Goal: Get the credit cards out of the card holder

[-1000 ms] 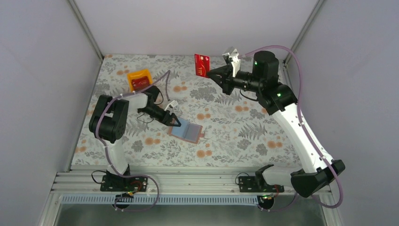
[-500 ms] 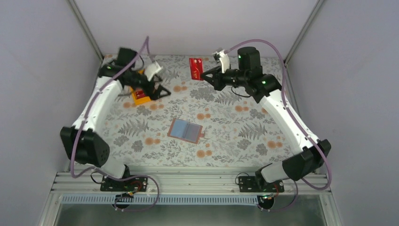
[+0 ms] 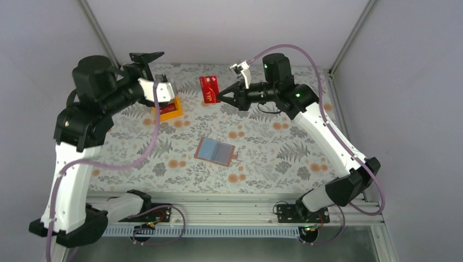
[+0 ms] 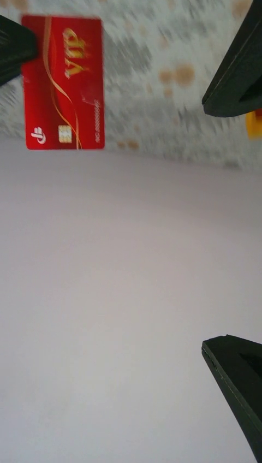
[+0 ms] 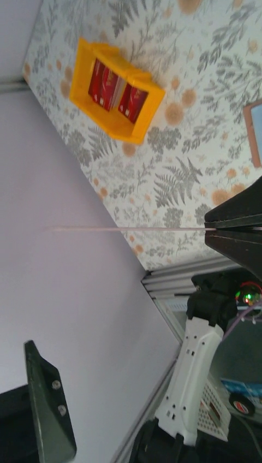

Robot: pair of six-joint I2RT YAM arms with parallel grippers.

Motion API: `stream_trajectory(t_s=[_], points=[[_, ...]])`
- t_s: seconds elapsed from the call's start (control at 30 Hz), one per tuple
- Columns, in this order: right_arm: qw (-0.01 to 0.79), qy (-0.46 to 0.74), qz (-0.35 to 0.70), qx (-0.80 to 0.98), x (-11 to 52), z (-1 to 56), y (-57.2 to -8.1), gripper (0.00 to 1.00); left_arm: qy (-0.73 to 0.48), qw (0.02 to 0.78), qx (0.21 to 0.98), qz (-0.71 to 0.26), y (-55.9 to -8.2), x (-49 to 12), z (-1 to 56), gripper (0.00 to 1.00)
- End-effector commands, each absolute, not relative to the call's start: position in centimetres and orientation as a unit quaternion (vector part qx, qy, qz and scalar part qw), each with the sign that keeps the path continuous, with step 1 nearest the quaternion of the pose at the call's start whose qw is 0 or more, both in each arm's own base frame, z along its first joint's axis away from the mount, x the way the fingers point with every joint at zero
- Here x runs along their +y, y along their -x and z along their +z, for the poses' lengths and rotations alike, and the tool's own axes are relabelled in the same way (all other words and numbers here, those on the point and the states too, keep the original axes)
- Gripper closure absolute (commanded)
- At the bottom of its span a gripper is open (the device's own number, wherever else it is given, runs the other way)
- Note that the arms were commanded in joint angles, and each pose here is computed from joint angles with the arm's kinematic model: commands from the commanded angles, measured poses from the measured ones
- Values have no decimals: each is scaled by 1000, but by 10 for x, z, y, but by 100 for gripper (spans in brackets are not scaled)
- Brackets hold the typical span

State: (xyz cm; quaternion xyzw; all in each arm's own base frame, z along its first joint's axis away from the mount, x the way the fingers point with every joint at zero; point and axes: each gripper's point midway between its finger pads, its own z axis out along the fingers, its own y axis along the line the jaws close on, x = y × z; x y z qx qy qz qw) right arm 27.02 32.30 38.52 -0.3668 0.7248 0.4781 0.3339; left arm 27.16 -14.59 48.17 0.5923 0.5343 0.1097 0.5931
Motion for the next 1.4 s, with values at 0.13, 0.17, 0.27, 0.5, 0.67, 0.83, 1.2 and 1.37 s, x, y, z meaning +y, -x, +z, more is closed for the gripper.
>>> stream_trajectory(t_s=[0.13,0.17,0.27,0.5,0.67,0.83,1.2,1.37], points=[[295,397,521,696,345,402,-231,96,-612,566,124,538,-237,-131,525,0],[292,400,524,693,347,403,-228,96,-597,553,63,577,-228,-135,521,0],[285,411,539,678,357,409,-219,96,-569,489,-104,653,-198,-150,493,0],[258,444,558,651,379,415,-199,96,-576,440,-255,640,-172,-172,433,2],[242,459,564,642,388,415,-188,96,-598,435,-237,629,-179,-171,421,18],[230,476,565,634,398,412,-180,96,-614,442,-243,608,-175,-173,413,42],[269,467,521,662,400,405,-194,81,-639,433,-202,602,-183,-165,410,98],[376,366,446,725,362,416,-247,29,-694,410,-37,591,-223,-136,395,98]])
